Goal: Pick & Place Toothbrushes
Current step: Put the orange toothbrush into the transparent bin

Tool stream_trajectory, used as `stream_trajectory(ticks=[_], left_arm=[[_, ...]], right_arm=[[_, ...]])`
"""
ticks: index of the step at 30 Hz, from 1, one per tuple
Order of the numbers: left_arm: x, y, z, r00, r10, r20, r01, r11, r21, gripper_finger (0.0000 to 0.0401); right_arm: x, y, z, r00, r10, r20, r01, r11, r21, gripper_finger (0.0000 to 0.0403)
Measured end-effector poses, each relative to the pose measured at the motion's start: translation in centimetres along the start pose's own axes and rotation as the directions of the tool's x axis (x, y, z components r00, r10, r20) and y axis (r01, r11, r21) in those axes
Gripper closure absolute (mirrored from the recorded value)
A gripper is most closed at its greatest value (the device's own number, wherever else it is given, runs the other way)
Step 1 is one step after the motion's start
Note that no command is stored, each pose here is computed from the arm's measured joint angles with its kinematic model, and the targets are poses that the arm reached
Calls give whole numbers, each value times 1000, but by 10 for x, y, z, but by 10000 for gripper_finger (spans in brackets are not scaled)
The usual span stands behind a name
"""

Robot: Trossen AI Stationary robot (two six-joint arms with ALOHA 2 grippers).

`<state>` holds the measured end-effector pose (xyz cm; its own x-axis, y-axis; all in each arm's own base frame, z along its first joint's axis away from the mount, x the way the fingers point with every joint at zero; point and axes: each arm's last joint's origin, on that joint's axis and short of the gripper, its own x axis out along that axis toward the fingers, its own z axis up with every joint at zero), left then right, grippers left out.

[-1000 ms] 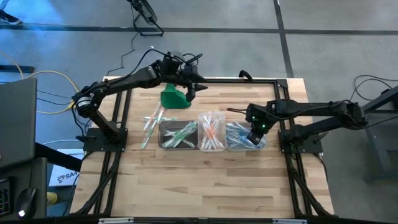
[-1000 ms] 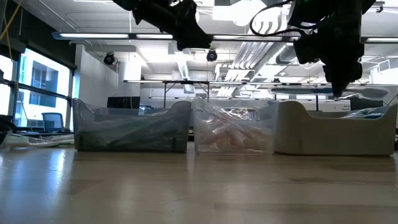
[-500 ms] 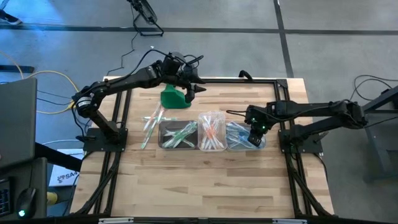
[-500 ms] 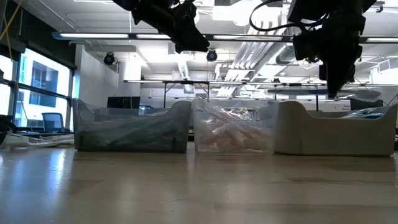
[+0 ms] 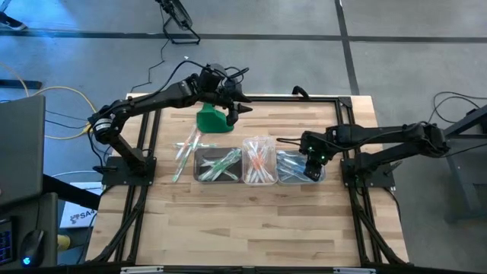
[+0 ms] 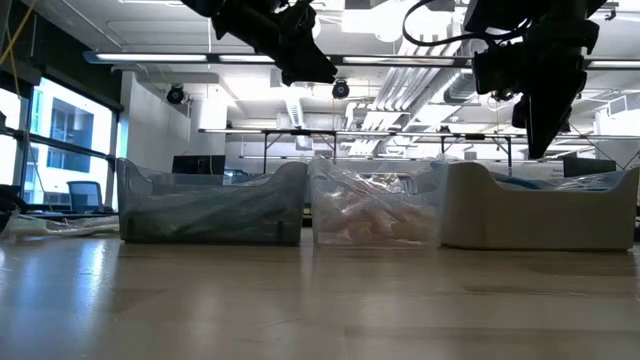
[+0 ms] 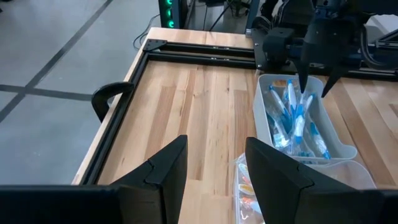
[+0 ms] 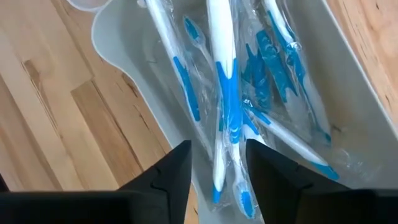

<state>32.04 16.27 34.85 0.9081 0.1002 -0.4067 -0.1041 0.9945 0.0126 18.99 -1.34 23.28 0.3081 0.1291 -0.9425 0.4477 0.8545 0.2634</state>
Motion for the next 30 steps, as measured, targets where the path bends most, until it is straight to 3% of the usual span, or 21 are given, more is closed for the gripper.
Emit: stream_trajectory(ticks=[8,17,23,30], left_arm=[[0,0,0,1000,0,0,0,1000,0,242],[0,0,0,1000,0,1,0,1000,0,242],[0,0,0,1000,0,1,0,1000,0,242],[0,0,0,1000,0,0,0,1000,-4,242]], right_arm=[[-1,-5,6,999,4,36,-3,1000,-23,305],[-6,-11,28,971,45,235,-10,989,-148,389],[-15,-15,50,892,60,447,53,970,-237,397],[-31,-19,72,742,69,666,169,943,-285,400]])
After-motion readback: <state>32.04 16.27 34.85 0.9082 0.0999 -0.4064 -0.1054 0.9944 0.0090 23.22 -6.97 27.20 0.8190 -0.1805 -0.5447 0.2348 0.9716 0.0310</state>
